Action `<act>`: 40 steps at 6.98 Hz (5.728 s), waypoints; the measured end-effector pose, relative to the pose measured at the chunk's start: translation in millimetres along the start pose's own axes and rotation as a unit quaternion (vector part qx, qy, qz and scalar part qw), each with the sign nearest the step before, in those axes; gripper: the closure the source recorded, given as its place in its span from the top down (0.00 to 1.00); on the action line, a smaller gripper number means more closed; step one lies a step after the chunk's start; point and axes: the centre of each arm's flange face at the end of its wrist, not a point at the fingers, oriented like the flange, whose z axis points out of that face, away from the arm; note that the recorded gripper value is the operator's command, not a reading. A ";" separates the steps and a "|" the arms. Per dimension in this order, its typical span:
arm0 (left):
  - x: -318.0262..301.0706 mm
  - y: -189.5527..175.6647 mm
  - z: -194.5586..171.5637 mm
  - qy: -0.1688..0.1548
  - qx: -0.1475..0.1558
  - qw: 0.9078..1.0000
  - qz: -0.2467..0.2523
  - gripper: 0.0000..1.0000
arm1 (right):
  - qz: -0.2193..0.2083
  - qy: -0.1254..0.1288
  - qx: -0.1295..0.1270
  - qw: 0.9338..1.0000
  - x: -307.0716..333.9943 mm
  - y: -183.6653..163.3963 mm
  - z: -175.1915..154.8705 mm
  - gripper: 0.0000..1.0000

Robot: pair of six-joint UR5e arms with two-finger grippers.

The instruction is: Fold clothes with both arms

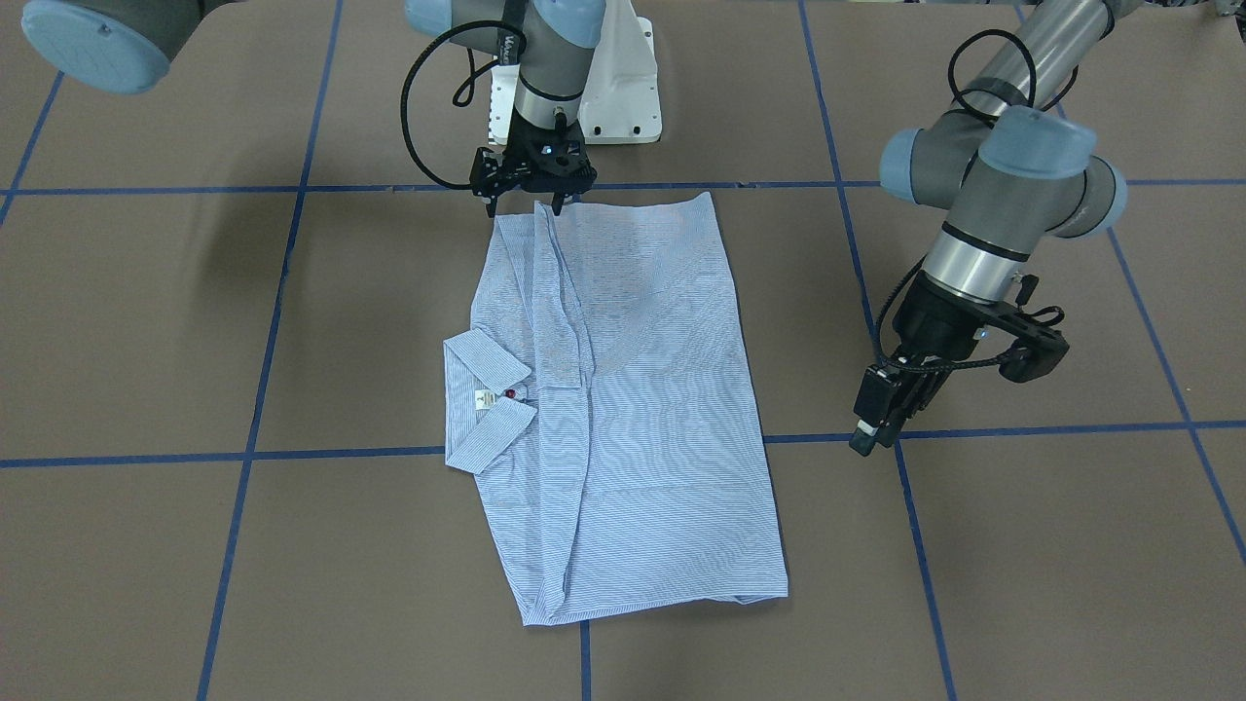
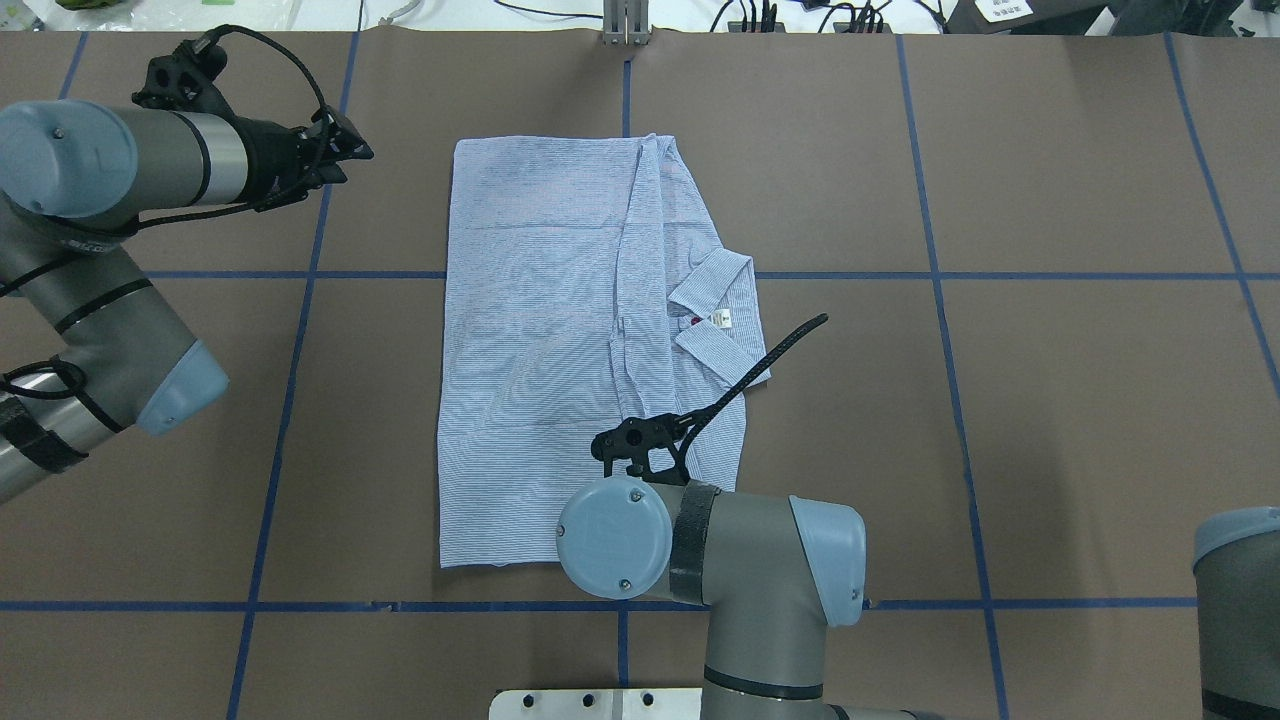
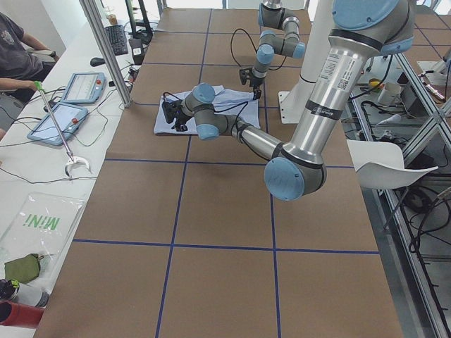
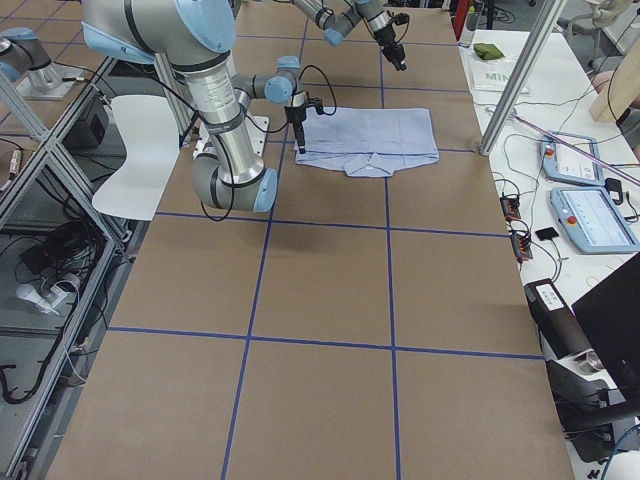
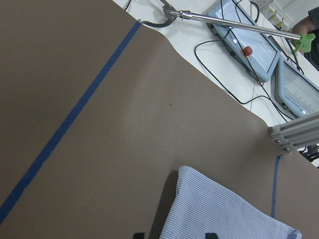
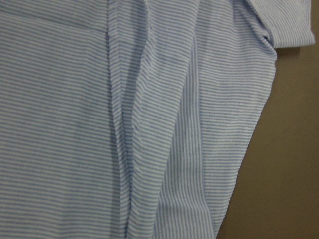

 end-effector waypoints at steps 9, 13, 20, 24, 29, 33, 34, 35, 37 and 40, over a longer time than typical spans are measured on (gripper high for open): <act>5.3 -0.9 -6.3 0.003 0.002 1.000 -0.003 0.50 | -0.028 0.032 -0.004 0.999 81.3 -36.6 24.9 1.00; 8.6 0.3 -9.6 -0.001 0.002 1.000 -0.003 0.50 | -0.002 0.016 -0.002 1.000 124.3 -42.2 8.9 1.00; 9.8 0.7 -10.8 -0.002 0.001 1.000 -0.004 0.50 | 0.042 -0.016 0.047 0.998 44.7 -174.8 2.3 1.00; 8.8 0.7 -10.6 -0.003 0.001 1.000 -0.004 0.50 | 0.035 0.005 0.026 0.999 33.6 -175.6 25.2 1.00; -1.9 0.9 -10.0 -0.010 -0.002 1.000 -0.006 0.51 | 0.027 0.008 0.011 1.000 103.6 -192.2 37.3 1.00; -12.2 1.6 -10.2 -0.017 -0.009 1.000 -0.006 0.51 | 0.027 -0.012 0.018 0.999 189.0 -161.7 25.8 1.00; -11.0 2.2 -10.9 -0.016 -0.009 1.000 -0.006 0.51 | 0.066 -0.029 0.026 0.997 183.6 -152.8 9.5 1.00; -10.7 2.3 -11.4 -0.016 -0.009 1.000 -0.006 0.51 | 0.126 -0.051 0.028 0.990 169.7 -137.1 -5.3 1.00; -11.2 2.4 -11.6 -0.016 -0.009 1.000 -0.006 0.51 | 0.303 -0.091 0.017 0.949 137.1 -97.6 -27.4 1.00; -10.8 3.5 -12.1 -0.014 -0.012 1.000 -0.005 0.66 | 0.520 -0.107 0.015 0.847 97.6 -28.2 -28.4 0.92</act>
